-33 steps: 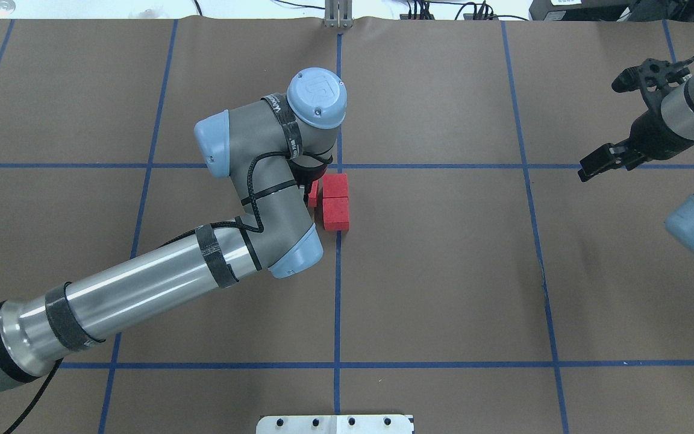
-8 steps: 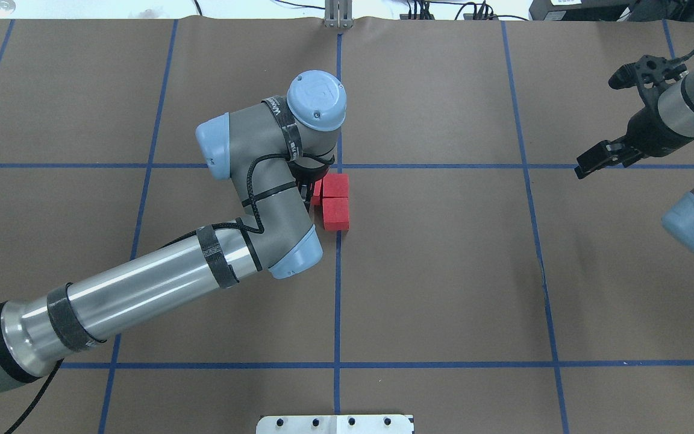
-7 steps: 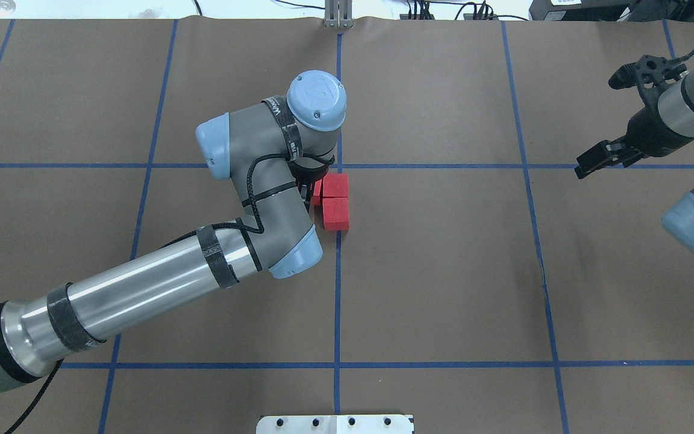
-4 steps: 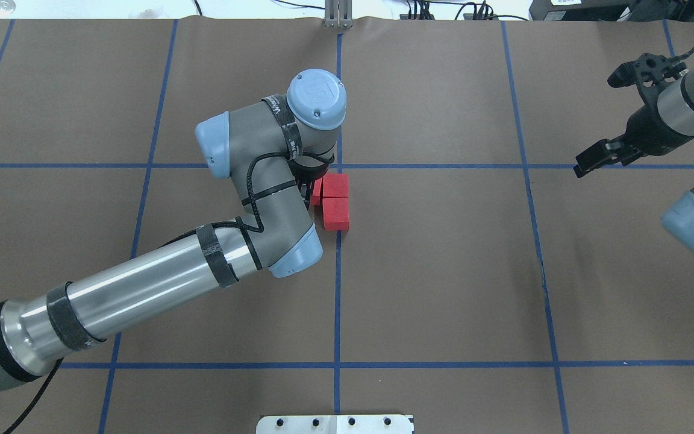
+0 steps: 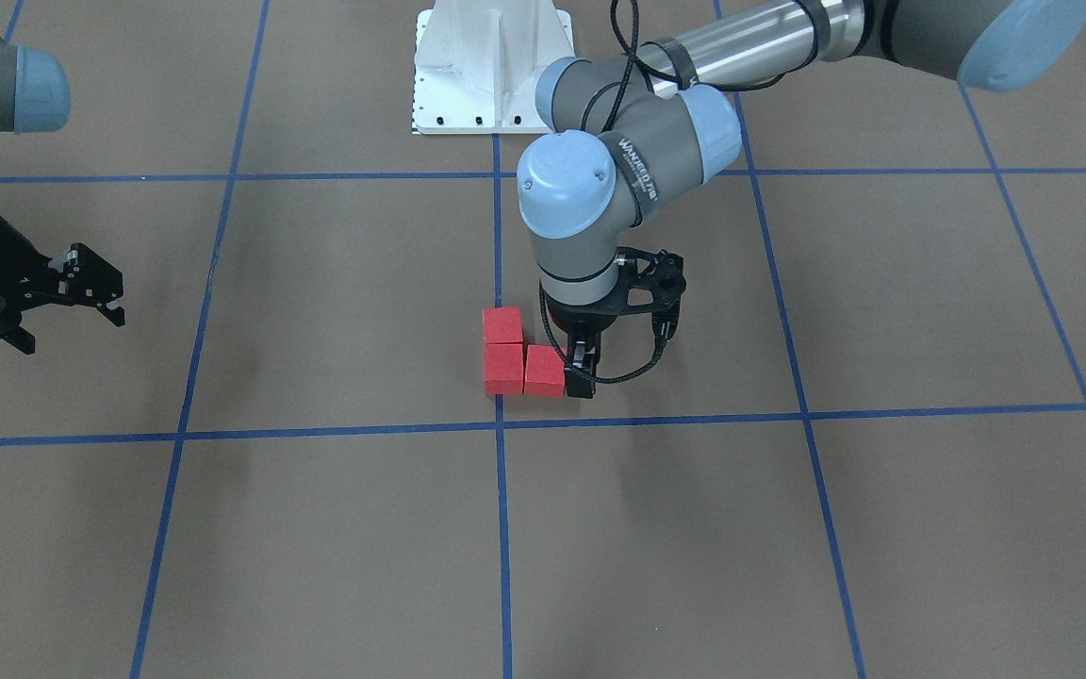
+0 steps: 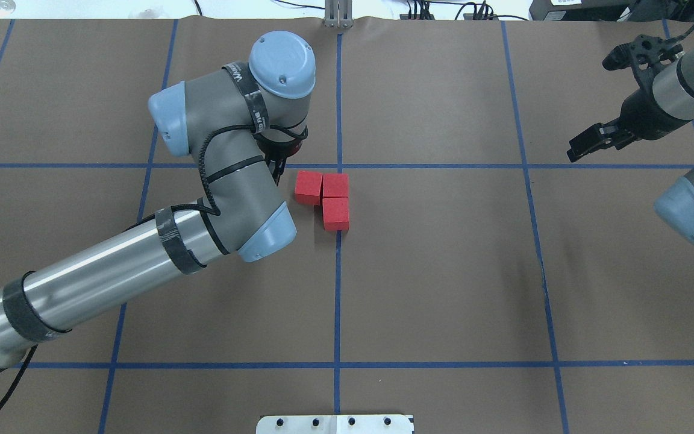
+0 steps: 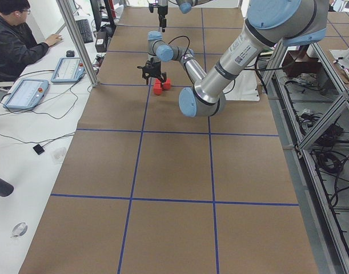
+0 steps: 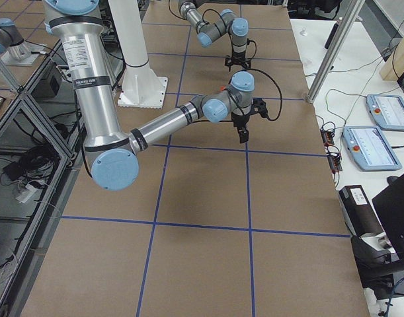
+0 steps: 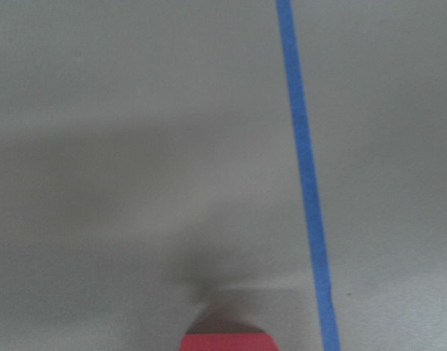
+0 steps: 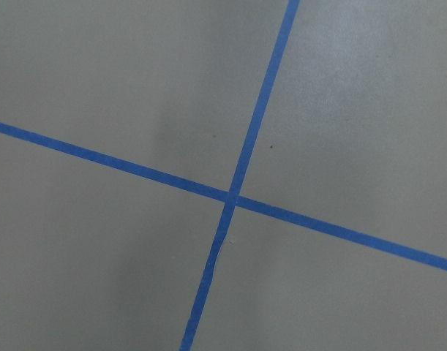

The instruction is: Form red blocks into L shape at center

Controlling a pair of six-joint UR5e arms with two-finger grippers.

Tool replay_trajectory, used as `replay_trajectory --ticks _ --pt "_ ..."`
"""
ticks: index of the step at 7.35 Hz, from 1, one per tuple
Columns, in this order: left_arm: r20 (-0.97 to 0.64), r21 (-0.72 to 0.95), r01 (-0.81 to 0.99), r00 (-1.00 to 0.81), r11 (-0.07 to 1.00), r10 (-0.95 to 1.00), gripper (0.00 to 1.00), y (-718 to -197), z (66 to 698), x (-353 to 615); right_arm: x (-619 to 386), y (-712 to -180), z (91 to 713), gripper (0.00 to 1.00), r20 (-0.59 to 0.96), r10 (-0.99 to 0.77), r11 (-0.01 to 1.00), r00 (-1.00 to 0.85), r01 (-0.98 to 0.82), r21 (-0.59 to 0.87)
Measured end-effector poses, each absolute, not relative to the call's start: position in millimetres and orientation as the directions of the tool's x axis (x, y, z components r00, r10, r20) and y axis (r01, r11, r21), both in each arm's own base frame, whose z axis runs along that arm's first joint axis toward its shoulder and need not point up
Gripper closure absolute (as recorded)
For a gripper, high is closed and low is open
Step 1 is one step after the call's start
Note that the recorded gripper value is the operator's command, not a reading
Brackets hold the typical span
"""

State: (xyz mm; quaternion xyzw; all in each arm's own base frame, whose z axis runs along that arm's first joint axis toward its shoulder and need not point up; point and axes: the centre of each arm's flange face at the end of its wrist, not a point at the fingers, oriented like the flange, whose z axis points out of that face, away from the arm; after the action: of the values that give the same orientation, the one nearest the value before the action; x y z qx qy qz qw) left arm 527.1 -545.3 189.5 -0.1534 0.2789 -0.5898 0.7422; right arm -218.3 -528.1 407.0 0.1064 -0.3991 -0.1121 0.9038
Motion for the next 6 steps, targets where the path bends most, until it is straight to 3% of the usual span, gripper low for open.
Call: replay_trajectory --ticks 2,4,6 --pt "-0.385 -0.479 0.734 0.316 0.481 -0.867 0.00 -527 228 466 -216 -531 406 0.01 0.693 -0.289 0.950 0.661 0.112 0.290" --pt "-0.536 -0.302 0.588 0.547 0.751 -0.644 0.00 -499 279 398 -215 -535 419 0.01 0.676 -0.271 0.955 0.685 0.107 0.275" --pt "-0.595 -0.133 0.449 0.676 0.883 -0.433 0.00 -486 322 322 -202 -553 451 0.01 0.633 -0.208 0.969 0.745 0.069 0.237"
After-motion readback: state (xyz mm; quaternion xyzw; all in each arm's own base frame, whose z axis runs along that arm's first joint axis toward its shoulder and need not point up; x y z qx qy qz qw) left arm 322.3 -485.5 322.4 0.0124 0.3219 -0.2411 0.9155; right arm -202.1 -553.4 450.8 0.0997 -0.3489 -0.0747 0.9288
